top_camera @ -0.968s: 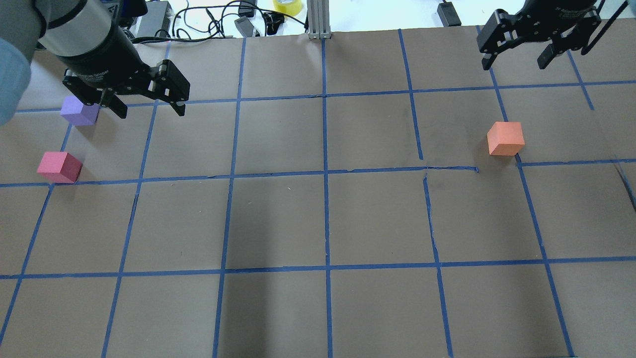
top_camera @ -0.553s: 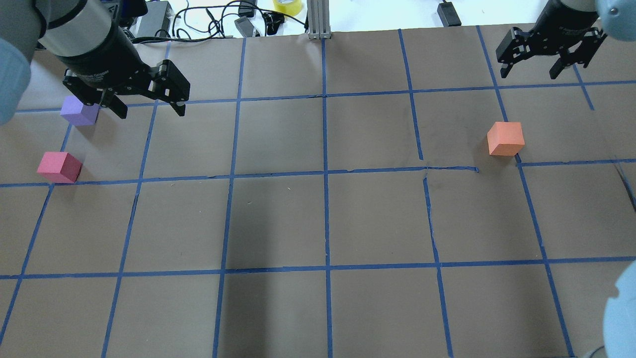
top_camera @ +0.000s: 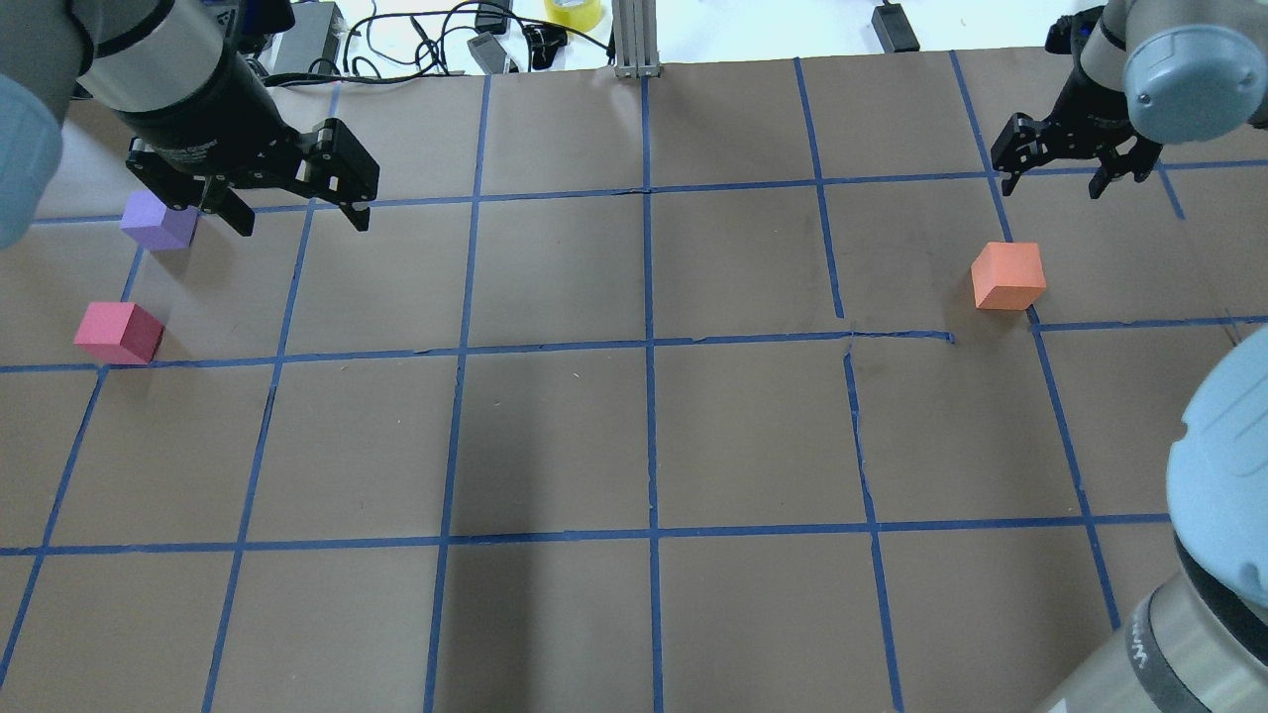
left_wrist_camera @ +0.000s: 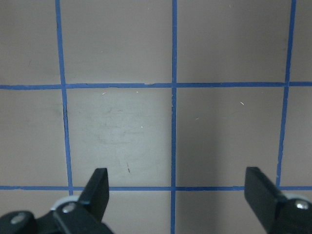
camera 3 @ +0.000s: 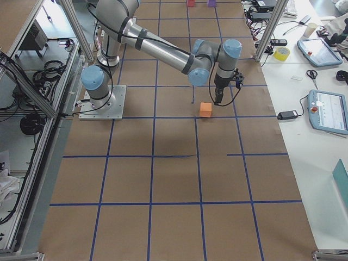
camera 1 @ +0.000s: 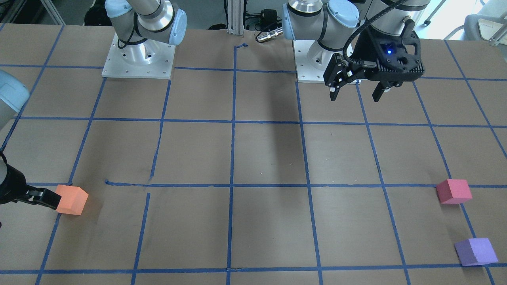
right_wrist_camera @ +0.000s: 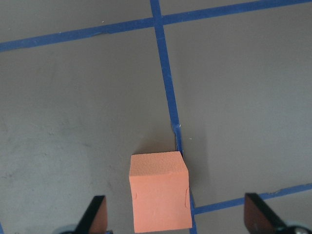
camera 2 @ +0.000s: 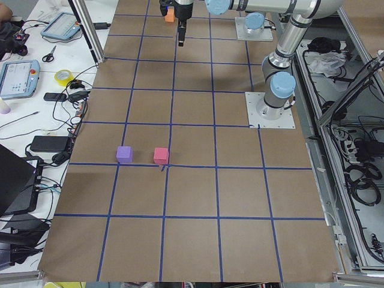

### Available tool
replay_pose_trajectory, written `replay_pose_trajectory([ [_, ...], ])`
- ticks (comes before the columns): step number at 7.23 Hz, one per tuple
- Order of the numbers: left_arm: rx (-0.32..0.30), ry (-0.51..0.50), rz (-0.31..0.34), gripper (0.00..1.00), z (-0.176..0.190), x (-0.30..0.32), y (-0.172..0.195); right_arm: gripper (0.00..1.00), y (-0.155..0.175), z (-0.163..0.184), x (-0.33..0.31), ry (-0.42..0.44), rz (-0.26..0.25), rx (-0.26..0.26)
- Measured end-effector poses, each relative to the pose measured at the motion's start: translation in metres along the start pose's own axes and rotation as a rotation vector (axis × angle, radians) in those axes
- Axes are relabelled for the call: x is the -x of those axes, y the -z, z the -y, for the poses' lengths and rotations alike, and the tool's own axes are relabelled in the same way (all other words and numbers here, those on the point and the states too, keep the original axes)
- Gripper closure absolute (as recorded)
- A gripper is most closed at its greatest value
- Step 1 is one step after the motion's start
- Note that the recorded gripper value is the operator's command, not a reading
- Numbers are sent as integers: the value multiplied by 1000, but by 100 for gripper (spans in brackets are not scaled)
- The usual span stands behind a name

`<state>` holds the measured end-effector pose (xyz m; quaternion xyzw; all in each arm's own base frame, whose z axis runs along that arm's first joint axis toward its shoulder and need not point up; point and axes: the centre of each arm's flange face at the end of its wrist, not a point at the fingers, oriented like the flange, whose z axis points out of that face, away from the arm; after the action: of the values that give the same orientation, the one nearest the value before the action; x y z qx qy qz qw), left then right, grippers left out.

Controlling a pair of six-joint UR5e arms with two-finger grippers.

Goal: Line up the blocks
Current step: 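Lower the right gripper onto the orange cube and close it, then carry the orange cube with the right gripper toward the table's middle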

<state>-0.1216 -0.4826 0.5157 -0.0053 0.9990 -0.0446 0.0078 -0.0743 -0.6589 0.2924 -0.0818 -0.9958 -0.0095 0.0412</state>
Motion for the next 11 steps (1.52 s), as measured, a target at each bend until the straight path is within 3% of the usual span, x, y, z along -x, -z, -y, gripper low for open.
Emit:
replay_pose_trajectory([
  [3, 0, 0, 0, 0, 0, 0, 0, 0, -46, -11, 5, 8, 9, 20],
  [8, 1, 2, 0, 0, 0, 0, -1, 1, -77, -22, 8, 41, 14, 75],
  [9, 1, 2, 0, 0, 0, 0, -1, 15, -79, -22, 8, 49, 13, 80],
  [11, 1, 2, 0, 0, 0, 0, -1, 56, -81, -23, 8, 63, 10, 85],
])
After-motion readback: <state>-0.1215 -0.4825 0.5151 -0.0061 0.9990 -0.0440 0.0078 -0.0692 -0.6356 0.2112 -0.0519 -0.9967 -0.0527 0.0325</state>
